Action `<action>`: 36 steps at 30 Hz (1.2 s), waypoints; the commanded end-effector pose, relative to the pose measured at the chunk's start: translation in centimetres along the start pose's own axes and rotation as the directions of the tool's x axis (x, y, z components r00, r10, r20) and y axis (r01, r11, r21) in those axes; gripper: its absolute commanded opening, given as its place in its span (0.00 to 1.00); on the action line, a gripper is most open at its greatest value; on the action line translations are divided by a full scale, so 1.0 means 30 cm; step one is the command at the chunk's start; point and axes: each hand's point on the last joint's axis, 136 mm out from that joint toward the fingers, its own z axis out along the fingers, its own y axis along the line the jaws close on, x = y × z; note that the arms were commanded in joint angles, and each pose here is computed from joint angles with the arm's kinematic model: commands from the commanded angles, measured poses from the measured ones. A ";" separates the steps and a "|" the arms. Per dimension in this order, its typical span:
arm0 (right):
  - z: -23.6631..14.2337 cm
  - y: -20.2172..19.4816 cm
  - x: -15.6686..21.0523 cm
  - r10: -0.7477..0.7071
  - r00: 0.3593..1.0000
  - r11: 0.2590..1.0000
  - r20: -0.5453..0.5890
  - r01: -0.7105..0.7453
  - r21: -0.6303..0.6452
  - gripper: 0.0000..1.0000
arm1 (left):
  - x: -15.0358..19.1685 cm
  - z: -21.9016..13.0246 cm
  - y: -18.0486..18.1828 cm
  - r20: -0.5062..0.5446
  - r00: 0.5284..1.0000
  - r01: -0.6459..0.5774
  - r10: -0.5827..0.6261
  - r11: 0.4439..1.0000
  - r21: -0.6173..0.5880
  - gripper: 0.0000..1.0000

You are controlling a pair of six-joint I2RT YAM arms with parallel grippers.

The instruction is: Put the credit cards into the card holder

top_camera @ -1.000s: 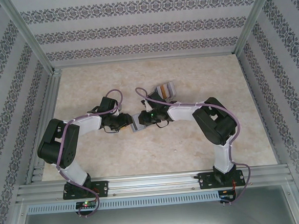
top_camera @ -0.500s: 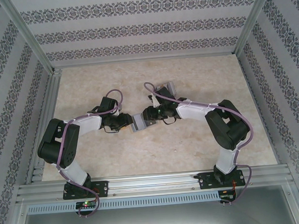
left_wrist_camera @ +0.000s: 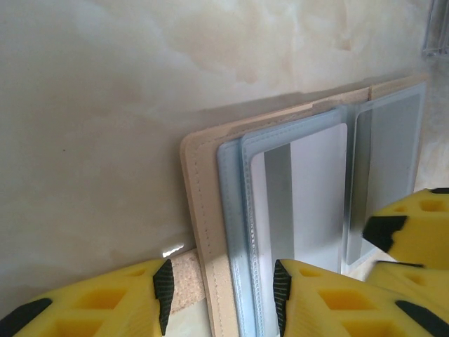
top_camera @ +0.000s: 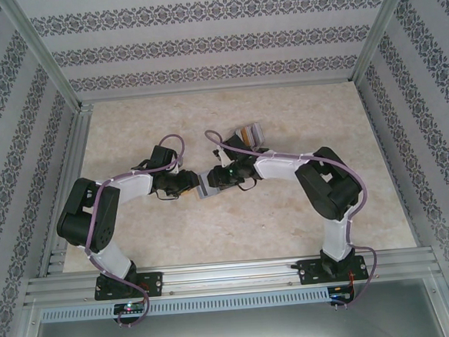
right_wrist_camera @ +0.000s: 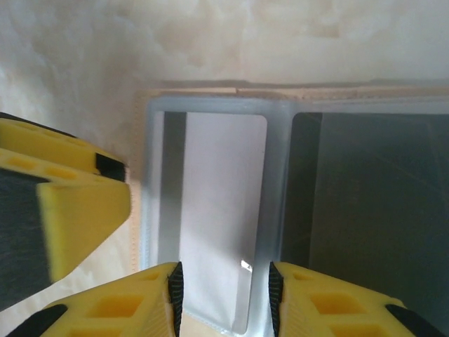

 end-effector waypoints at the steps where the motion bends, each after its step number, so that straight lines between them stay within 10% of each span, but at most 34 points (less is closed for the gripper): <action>1: 0.022 -0.022 0.002 -0.027 0.999 0.998 -0.026 0.028 0.057 0.40 | 0.010 0.042 0.056 -0.017 1.000 -0.003 0.002 0.999 -0.044 0.45; 23: -0.069 -0.150 -0.001 -0.064 0.998 0.954 -0.009 0.064 0.293 0.39 | 0.018 0.043 0.063 -0.020 1.000 -0.003 0.002 0.999 -0.048 0.44; 36: -0.166 0.048 -0.047 -0.043 0.996 0.999 0.081 0.043 0.012 0.39 | -0.052 -0.055 -0.063 0.037 0.999 -0.035 0.034 0.999 0.024 0.47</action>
